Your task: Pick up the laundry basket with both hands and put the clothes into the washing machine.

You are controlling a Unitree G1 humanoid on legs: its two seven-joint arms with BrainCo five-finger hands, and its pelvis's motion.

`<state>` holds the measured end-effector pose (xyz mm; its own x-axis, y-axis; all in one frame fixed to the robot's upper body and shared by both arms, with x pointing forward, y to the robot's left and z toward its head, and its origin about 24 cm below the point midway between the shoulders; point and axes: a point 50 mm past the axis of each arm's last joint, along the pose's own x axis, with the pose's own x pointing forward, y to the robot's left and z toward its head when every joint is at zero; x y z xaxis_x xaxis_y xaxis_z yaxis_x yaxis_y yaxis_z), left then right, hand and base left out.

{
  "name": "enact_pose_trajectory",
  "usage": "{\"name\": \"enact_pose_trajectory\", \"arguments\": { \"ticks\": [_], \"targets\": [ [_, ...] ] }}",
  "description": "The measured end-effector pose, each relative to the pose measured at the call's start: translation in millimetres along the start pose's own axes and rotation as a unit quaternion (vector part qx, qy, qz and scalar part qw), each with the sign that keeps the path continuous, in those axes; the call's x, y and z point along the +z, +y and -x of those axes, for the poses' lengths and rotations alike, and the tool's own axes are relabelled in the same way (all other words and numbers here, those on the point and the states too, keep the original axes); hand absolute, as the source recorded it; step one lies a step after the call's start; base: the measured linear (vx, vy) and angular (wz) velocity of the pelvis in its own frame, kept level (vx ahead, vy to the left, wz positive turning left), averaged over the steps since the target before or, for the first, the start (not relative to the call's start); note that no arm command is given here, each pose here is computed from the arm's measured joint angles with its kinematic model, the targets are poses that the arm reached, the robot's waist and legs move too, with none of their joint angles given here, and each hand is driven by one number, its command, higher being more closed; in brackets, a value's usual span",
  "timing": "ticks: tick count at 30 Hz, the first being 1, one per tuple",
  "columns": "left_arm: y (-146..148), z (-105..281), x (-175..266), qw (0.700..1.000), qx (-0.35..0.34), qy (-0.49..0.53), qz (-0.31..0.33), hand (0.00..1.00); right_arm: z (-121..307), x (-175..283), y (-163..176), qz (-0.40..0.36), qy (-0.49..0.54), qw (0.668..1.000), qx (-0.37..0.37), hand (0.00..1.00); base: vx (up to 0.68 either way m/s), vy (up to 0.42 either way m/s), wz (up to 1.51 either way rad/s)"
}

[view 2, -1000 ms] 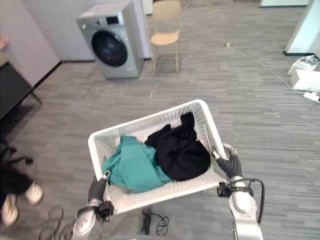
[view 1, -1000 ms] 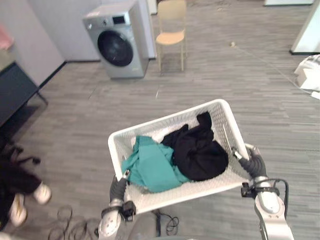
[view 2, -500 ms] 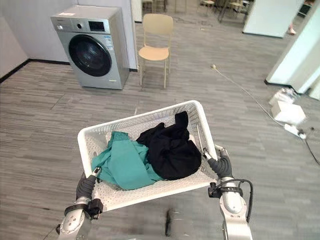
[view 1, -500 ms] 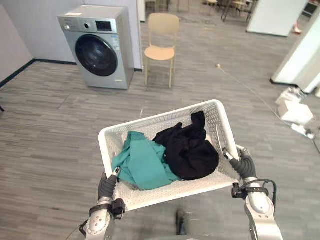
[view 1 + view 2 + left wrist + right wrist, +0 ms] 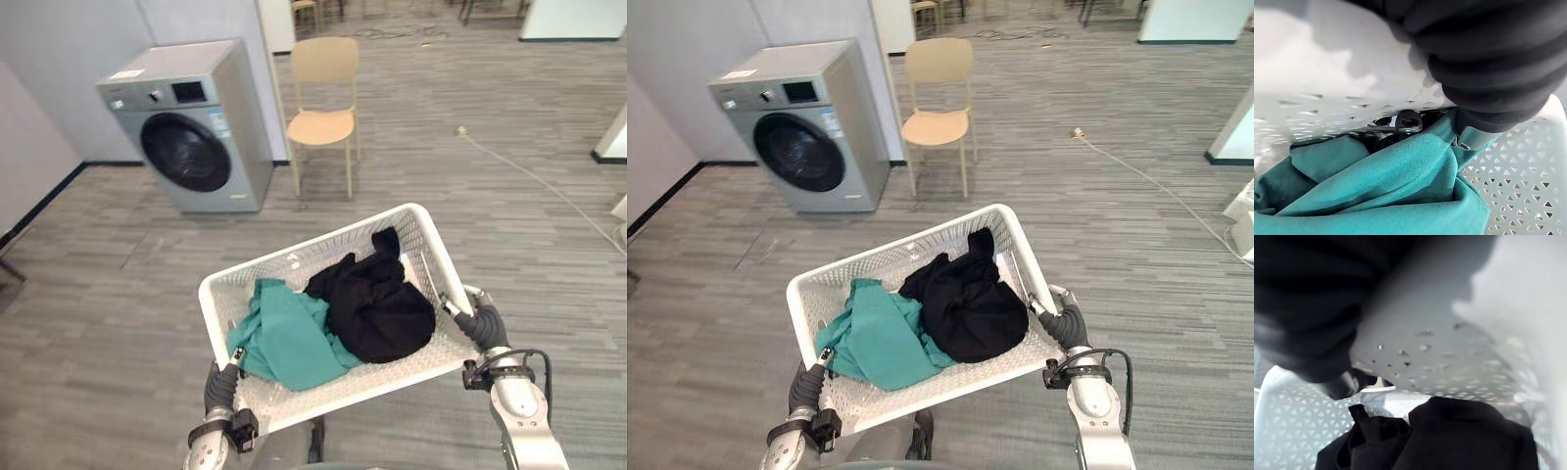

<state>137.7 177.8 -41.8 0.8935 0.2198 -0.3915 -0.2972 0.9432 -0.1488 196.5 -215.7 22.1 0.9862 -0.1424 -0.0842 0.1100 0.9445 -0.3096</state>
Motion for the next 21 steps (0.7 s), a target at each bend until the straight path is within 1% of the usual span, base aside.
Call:
{"name": "enact_pose_trajectory", "arguments": {
  "ticks": [2,4,7,10,14,17,21],
  "targets": [
    [4.3,-4.6,2.2,1.0,0.0,-0.001,-0.014,1.0,4.9,-4.5,3.3,-0.009,0.009,1.0,-0.001,1.0,0.34,0.046,0.56],
    [-5.8,-11.5,3.9,1.0,-0.019,-0.001,-0.015,1.0,4.0,-4.6,-4.4,-0.003,0.009,1.0,-0.016,1.0,0.64,-0.031,0.47],
    [-10.9,-15.9,9.5,0.999,-0.031,-0.012,-0.018,1.0,5.4,-1.7,-9.2,-0.004,0.003,1.0,-0.028,1.0,0.55,-0.024,0.58],
    [-10.5,-17.4,21.4,0.998,-0.037,-0.037,-0.025,1.0,11.3,11.0,-12.2,-0.002,-0.023,0.999,-0.035,1.0,0.58,-0.159,0.46],
    [-17.4,-15.0,15.4,0.999,-0.039,-0.028,-0.008,1.0,12.4,12.6,-15.2,0.003,-0.026,0.999,-0.038,1.0,0.55,-0.205,0.37],
    [-18.6,-10.7,9.7,0.999,-0.034,-0.018,0.005,1.0,12.2,16.2,-18.4,0.016,-0.034,0.999,-0.031,1.0,0.71,-0.204,-0.04],
    [-14.3,-7.1,3.3,1.0,-0.03,-0.005,0.003,1.0,17.3,10.5,-15.2,0.013,-0.018,0.999,-0.031,1.0,0.62,-0.052,-0.43]
  ]
}}
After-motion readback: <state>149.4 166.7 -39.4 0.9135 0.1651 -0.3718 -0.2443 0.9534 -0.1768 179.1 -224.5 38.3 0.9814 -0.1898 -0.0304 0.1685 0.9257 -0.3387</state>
